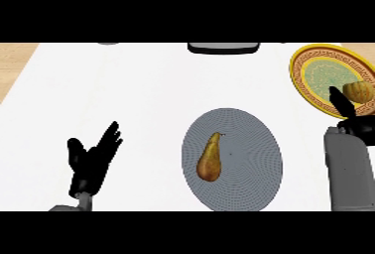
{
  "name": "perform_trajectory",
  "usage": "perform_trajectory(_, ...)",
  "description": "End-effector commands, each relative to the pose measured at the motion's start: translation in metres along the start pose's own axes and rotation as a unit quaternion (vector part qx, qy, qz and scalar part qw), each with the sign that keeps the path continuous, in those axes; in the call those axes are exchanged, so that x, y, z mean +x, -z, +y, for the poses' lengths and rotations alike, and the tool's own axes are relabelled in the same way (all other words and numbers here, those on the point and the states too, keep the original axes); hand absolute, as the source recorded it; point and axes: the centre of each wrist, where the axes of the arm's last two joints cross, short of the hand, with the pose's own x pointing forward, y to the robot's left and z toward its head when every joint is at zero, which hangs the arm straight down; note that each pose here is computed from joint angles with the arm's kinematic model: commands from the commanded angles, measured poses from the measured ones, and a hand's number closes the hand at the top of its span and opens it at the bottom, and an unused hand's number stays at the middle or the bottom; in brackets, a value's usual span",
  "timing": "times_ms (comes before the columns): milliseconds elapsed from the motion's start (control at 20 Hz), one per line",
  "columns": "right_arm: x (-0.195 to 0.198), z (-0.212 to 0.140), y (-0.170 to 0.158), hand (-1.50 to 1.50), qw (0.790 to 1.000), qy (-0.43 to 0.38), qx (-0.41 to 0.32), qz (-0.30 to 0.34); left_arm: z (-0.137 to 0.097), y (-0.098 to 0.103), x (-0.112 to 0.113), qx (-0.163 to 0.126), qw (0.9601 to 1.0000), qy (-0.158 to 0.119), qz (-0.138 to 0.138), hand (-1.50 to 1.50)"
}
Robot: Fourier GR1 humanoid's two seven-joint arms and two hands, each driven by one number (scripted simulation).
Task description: Pick the squash from the placemat and place it in the plate
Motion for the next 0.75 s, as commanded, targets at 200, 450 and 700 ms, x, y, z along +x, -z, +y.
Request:
perform_trajectory(200, -0.028, -0.012, -0.044, -1.5, 0.998, -0.025, 0.057, -0.006, 0.008, -0.003, -0.026, 0.006, 1.0, -0.005, 0.003, 0.0)
perform_trajectory(450, -0.039, -0.027, -0.066, -1.5, 0.998, -0.032, 0.059, -0.003, 0.008, 0.007, -0.016, 0.005, 0.9999, -0.01, 0.006, 0.0)
perform_trajectory(700, -0.045, -0.018, -0.089, -1.5, 0.998, -0.035, 0.057, -0.001, 0.007, -0.006, -0.005, 0.002, 1.0, 0.002, 0.002, 0.0)
